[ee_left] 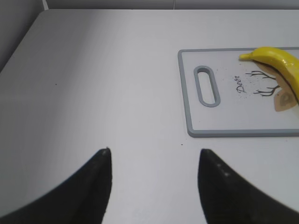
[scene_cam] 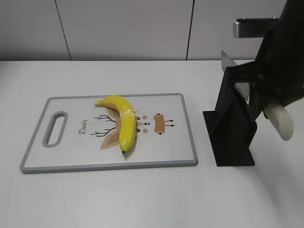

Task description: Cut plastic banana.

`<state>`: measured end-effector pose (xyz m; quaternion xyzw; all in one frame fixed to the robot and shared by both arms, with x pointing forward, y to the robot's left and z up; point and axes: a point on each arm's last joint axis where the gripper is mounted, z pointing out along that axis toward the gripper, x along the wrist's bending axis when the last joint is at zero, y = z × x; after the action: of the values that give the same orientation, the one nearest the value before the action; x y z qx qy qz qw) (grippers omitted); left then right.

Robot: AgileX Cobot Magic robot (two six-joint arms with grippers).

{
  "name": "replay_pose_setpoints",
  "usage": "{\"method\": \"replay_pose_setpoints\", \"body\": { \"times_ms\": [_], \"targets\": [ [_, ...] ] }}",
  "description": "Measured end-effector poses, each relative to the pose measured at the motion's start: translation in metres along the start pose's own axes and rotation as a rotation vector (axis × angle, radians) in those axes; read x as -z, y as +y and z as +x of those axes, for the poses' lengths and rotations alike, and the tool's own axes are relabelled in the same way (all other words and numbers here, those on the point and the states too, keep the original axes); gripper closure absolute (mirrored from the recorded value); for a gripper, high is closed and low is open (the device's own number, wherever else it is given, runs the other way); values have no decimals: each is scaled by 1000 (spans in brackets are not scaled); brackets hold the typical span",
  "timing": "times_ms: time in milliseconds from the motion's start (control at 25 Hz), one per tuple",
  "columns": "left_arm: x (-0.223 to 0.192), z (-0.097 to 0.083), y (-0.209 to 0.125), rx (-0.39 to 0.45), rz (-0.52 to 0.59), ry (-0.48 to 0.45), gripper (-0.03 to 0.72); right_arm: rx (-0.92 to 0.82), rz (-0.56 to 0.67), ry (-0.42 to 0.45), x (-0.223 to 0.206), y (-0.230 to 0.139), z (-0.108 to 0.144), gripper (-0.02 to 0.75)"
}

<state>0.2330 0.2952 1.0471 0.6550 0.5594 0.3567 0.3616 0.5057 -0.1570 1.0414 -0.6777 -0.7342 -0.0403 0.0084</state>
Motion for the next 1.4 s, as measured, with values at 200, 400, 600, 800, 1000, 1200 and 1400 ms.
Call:
{"method": "replay_pose_setpoints", "body": {
  "times_ms": [200,400,600,800,1000,1200,1400],
  "targets": [
    [0,0,0,0,0,0,142,11,-131,60,39,2,3,573],
    [0,0,0,0,0,0,143,30,-243,104,74,4,6,573],
    [0,0,0,0,0,0,159,129,-312,114,88,9,8,573],
    [0,0,0,-8,-2,-2,171,417,-472,99,96,20,13,573],
    [-4,-4,17,-33,-5,-63,173,580,-584,167,94,35,20,573],
    [-15,-1,63,-88,-46,-93,176,690,-624,207,84,58,7,573],
    [-40,-6,111,-146,-59,-221,176,780,-618,193,67,79,-18,573]
  ]
}}
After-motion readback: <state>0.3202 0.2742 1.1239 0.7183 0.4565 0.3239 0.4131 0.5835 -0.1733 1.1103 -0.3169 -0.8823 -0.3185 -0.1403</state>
